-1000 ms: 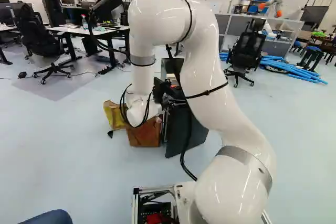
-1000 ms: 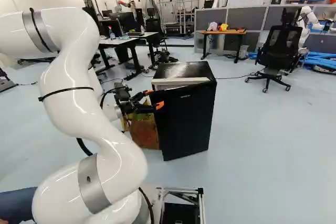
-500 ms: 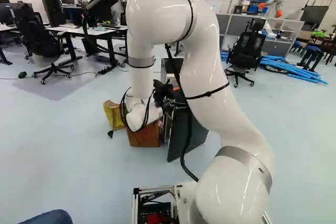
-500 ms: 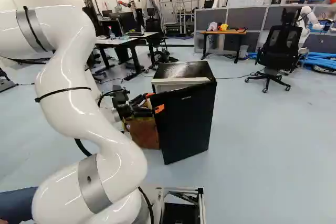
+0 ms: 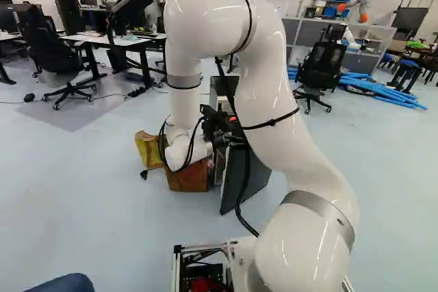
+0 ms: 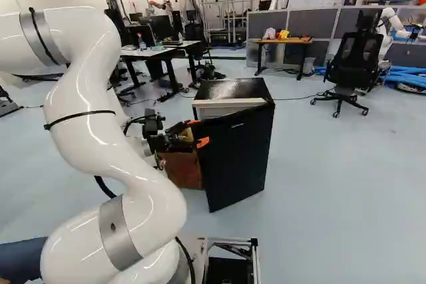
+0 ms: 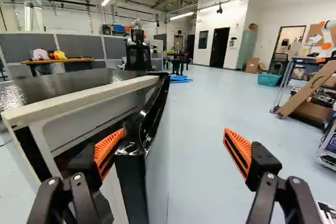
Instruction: Grab a drink from the fridge
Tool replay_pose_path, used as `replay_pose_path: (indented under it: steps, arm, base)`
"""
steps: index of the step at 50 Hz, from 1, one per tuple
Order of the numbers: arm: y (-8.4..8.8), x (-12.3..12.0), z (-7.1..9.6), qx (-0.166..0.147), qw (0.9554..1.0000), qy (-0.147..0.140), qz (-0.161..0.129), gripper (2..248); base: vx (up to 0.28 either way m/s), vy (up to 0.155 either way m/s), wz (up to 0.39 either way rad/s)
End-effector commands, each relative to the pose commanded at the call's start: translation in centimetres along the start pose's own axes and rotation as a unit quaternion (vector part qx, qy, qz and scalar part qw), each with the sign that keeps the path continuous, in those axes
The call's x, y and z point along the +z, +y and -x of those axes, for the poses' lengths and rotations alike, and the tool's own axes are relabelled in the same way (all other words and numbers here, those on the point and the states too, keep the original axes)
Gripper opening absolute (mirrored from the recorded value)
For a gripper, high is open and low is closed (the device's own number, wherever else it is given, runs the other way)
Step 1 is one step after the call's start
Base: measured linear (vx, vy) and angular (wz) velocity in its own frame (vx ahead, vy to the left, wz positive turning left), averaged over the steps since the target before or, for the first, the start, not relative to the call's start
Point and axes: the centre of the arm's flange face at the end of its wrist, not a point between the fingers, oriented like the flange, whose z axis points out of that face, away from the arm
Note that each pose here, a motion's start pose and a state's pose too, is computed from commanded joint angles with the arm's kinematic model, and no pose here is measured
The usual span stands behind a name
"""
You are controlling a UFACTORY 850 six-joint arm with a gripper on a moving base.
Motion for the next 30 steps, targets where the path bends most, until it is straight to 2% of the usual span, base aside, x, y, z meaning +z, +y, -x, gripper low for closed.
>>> replay_pose_path:
  steps: [15, 30]
  arm:
    - [0.8, 0.0, 0.0, 0.001, 0.9991, 0.000, 0.043, 247]
    - [1.6, -0.1, 0.0, 0.001, 0.9961, 0.000, 0.088, 247]
  base:
    - [0.000, 0.000, 0.000]
    - [0.000, 0.000, 0.000]
